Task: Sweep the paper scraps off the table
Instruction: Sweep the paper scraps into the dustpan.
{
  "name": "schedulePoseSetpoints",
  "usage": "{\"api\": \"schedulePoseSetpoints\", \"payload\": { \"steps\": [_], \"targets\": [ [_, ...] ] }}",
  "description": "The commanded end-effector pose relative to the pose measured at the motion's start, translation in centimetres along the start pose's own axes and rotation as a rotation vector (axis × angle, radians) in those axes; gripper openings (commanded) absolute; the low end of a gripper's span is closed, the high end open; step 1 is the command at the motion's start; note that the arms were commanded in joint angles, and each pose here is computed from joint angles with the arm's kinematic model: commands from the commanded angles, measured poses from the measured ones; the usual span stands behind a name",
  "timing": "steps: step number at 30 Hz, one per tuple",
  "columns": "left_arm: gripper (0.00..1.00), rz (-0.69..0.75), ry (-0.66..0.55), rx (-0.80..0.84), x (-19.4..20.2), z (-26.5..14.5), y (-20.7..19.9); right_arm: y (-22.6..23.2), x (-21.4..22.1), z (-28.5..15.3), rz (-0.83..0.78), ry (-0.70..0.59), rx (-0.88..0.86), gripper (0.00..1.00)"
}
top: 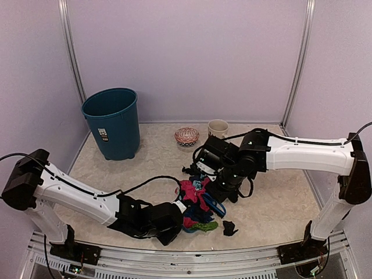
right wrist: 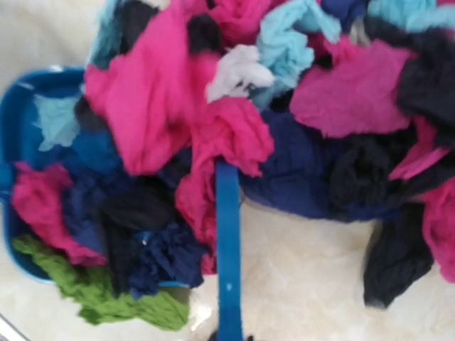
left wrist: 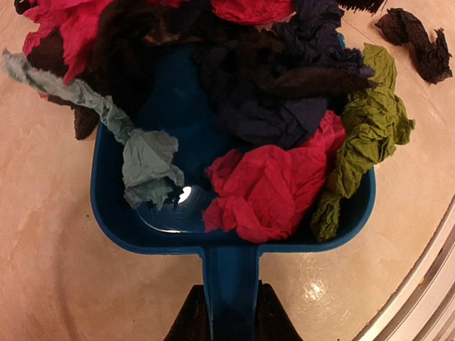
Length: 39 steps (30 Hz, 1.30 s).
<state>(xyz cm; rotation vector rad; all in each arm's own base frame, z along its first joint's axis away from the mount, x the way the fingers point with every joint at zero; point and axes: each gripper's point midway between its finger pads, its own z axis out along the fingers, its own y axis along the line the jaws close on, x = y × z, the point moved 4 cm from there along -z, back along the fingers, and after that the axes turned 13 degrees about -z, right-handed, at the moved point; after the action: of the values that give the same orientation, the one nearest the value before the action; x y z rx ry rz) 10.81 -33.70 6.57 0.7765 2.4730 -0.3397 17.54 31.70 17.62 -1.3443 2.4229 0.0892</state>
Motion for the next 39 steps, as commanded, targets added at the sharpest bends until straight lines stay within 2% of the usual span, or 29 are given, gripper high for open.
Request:
{"api": "schedulePoseSetpoints", "payload": {
  "steps": [1,10,15,22,28,33,39],
  "targets": [
    [0.0,-0.009,-0.006,-0.042,0.0,0.7,1.0,-0.4,-1.3,-2.0,-0.01,-0.051,0.044,0.0],
    [0.0,-0.07,-0.022,-0.087,0.1,0.9,3.2,-3.8,-1.0,-4.5,-0.001,-0.011,0.241,0.0],
    [0.0,-0.094,-0.012,-0.102,0.6,0.4,3.8,-5.5,-2.0,-5.5,0.01,-0.052,0.304,0.0],
    [0.0,-0.135,0.011,-0.128,1.7,-0.4,5.0,-5.9,-4.9,-4.0,-0.018,-0.153,0.287,0.0],
    [0.0,-0.151,0.013,-0.136,1.9,-0.4,5.5,-6.0,-9.2,-2.3,-0.065,-0.251,0.273,0.0],
    [0.0,-0.156,0.018,-0.131,2.1,-0.1,5.6,-4.5,-11.6,0.7,-0.128,-0.263,0.196,0.0],
    [0.0,-0.162,0.018,-0.136,2.3,0.0,5.9,-3.2,-12.0,3.6,-0.189,-0.216,0.126,0.0]
  ]
}}
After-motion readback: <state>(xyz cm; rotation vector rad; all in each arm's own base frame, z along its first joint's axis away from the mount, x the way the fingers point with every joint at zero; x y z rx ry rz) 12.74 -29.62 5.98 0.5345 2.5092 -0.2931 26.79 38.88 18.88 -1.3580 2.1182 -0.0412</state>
